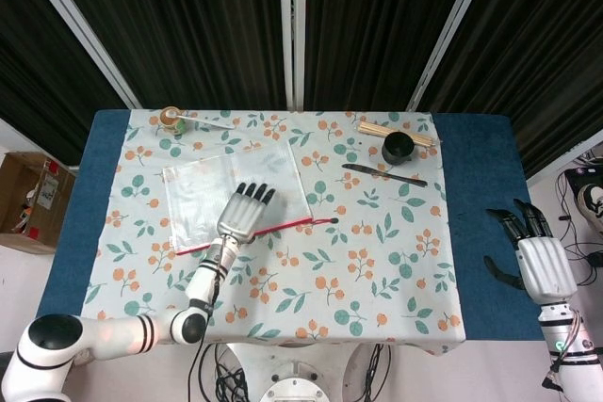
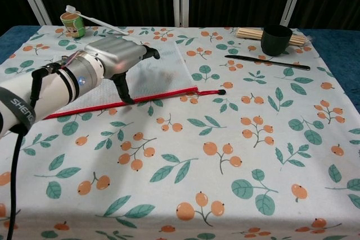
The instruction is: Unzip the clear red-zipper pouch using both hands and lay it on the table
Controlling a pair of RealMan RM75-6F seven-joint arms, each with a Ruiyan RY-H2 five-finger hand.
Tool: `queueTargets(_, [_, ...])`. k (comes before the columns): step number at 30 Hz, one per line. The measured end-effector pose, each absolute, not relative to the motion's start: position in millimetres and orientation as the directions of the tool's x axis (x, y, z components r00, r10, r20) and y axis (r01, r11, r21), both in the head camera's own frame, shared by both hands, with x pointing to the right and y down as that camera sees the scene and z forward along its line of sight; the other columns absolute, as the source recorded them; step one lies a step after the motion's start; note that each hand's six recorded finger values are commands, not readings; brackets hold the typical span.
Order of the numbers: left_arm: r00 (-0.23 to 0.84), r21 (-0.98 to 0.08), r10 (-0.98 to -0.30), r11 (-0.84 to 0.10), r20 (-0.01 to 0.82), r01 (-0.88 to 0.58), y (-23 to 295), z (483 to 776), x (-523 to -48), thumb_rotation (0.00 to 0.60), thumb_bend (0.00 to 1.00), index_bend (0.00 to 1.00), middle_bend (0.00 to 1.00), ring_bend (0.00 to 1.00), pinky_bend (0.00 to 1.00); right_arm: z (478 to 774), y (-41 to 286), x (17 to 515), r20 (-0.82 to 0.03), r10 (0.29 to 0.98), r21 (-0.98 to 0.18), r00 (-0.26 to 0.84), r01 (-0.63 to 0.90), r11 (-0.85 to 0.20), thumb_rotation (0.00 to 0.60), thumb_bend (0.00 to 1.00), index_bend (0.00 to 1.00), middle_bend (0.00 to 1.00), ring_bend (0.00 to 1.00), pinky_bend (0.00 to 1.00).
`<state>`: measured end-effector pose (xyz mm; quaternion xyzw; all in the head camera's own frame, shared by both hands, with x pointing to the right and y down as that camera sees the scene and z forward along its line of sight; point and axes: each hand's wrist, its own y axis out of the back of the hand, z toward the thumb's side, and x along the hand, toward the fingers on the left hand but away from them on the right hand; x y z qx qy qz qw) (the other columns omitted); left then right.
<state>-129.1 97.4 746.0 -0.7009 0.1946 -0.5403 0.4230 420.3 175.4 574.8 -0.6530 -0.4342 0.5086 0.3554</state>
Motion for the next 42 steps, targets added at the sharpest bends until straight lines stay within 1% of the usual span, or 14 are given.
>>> queueTargets(3, [0.371, -0.793, -0.721, -0.605, 0.585, 0.075, 98.5, 735.3, -118.6, 0.6, 0.18, 0.25, 0.11, 0.12, 0.16, 574.4, 174.9, 419.2, -0.356, 0.928, -0.906, 0.108, 0.204, -0.371, 0.6, 0.19, 0.19, 0.2, 0.03, 0.06])
queueTargets(5, [0.402, -0.778, -0.711, -0.628, 0.577, 0.005, 98.2, 729.5, -106.7, 0.6, 0.22, 0.28, 0.11, 0.12, 0.16, 573.5, 174.6, 418.7, -0.354, 0.929, -0.907, 0.109, 0.201, -0.37, 0.6, 0.19, 0.19, 0.2, 0.03, 0.06])
queueTargets(8, [0.444, -0.763, -0.694, -0.646, 0.567, -0.037, 96.9, 726.7, -85.3, 0.6, 0.25, 0.33, 0.11, 0.12, 0.16, 571.7, 174.3, 418.9, -0.353, 0.929, -0.909, 0.108, 0.197, -0.368, 0.6, 0.19, 0.19, 0.2, 0.03, 0.06])
queueTargets(11, [0.454, -0.763, -0.688, -0.646, 0.566, -0.028, 93.0, 731.4, -69.3, 0.6, 0.27, 0.36, 0.11, 0.12, 0.16, 570.4, 174.7, 420.7, -0.352, 0.93, -0.91, 0.101, 0.195, -0.366, 0.6, 0.19, 0.19, 0.2, 0.02, 0.06])
queueTargets(17, [0.425, -0.747, -0.678, -0.665, 0.6, -0.006, 83.9, 748.4, -44.1, 0.6, 0.29, 0.38, 0.11, 0.11, 0.16, 570.9, 175.3, 425.4, -0.356, 0.93, -0.909, 0.088, 0.197, -0.367, 0.6, 0.19, 0.19, 0.19, 0.02, 0.06])
queueTargets(26, [0.41, -0.734, -0.651, -0.675, 0.639, 0.071, 84.5, 764.0, -10.6, 0.6, 0.31, 0.42, 0.11, 0.11, 0.16, 573.3, 172.2, 427.9, -0.364, 0.927, -0.907, 0.087, 0.196, -0.374, 0.6, 0.19, 0.19, 0.19, 0.01, 0.05])
queueTargets(35, [0.403, -0.731, -0.643, -0.675, 0.652, 0.106, 86.4, 771.2, 6.5, 0.6, 0.31, 0.45, 0.11, 0.11, 0.16, 574.2, 171.2, 432.6, -0.369, 0.926, -0.905, 0.075, 0.196, -0.376, 0.6, 0.19, 0.19, 0.19, 0.01, 0.05])
queueTargets(42, [0.39, -0.747, -0.655, -0.647, 0.648, 0.153, 84.4, 774.2, 10.4, 0.6, 0.31, 0.47, 0.11, 0.11, 0.16, 574.1, 170.9, 435.0, -0.37, 0.926, -0.903, 0.074, 0.205, -0.377, 0.6, 0.18, 0.19, 0.19, 0.0, 0.05])
